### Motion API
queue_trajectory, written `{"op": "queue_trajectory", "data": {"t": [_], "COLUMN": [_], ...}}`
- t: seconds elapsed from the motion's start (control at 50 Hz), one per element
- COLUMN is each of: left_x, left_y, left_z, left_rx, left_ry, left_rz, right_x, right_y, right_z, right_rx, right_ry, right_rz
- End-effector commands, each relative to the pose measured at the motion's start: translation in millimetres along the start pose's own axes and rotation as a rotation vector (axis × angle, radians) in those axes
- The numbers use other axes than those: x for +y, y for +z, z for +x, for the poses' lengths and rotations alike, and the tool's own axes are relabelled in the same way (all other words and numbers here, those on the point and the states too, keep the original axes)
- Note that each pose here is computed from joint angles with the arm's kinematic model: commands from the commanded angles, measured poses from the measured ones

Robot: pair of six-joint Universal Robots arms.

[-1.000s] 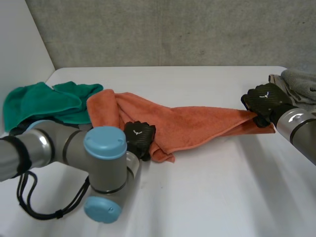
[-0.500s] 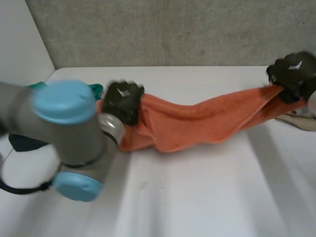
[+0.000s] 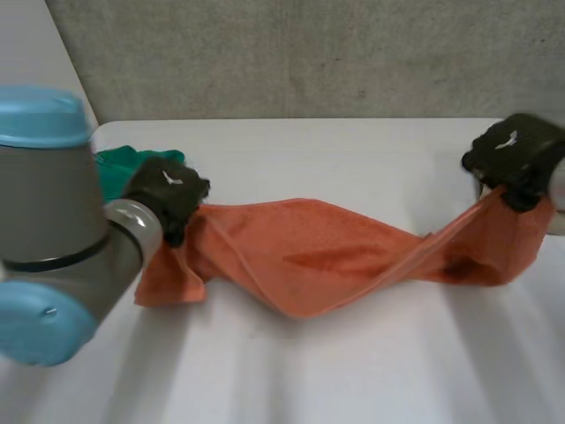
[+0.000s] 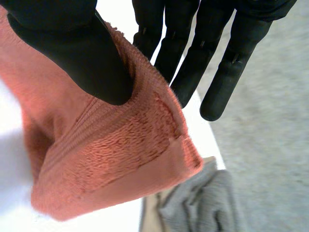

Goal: Fold the laundry.

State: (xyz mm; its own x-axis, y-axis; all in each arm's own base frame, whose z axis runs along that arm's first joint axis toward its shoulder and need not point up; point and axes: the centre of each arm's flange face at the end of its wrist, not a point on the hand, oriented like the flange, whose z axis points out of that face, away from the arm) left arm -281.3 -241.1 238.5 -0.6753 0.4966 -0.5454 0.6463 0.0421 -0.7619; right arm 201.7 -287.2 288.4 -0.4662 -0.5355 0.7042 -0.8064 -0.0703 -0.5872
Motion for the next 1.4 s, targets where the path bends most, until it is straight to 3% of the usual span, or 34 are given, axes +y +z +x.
{"op": "queue_trajectory", "data": {"t": [0.02, 0.12, 0.14, 0.24, 0.3, 0.36, 0.52, 0.7, 0.8, 0.9, 1.06, 1.3, 1.4], "left_x": [-20, -89, -102, -170, -178, -173, -83, 21, 72, 103, 99, 77, 84], "left_y": [59, 71, 69, 41, 38, 36, 51, 42, 37, 48, 44, 12, 5], "left_z": [-17, -71, -81, -140, -144, -141, -100, -15, 22, 20, 15, 20, 34], "left_rx": [-0.096, -0.325, -0.372, -0.651, -0.662, -0.611, -0.333, -0.003, 0.105, 0.107, 0.09, 0.088, 0.13], "left_ry": [0.02, 0.009, 0.007, -0.013, 0.001, -0.011, -0.12, -0.09, 0.035, 0.15, 0.148, -0.146, -0.157], "left_rz": [0.089, 0.378, 0.438, 0.789, 0.867, 0.845, 0.557, 0.267, 0.118, 0.023, 0.035, 0.106, 0.079], "right_x": [2, -28, -42, -77, -87, -84, -32, 25, 54, 75, 84, 99, 103], "right_y": [57, 77, 77, 55, 37, 34, 55, 50, 48, 55, 56, 56, 58], "right_z": [6, 58, 79, 126, 133, 126, 61, -46, -69, -82, -79, -72, -61], "right_rx": [0.103, 0.41, 0.535, 0.837, 0.9, 0.869, 0.606, 0.168, 0.07, 0.029, 0.038, 0.06, 0.092], "right_ry": [-0.019, -0.026, -0.014, 0.042, 0.049, 0.053, 0.081, 0.118, 0.16, 0.197, 0.224, 0.298, 0.351], "right_rz": [-0.005, 0.178, 0.269, 0.549, 0.626, 0.612, 0.435, 0.266, 0.184, 0.113, 0.082, 0.041, 0.036]}}
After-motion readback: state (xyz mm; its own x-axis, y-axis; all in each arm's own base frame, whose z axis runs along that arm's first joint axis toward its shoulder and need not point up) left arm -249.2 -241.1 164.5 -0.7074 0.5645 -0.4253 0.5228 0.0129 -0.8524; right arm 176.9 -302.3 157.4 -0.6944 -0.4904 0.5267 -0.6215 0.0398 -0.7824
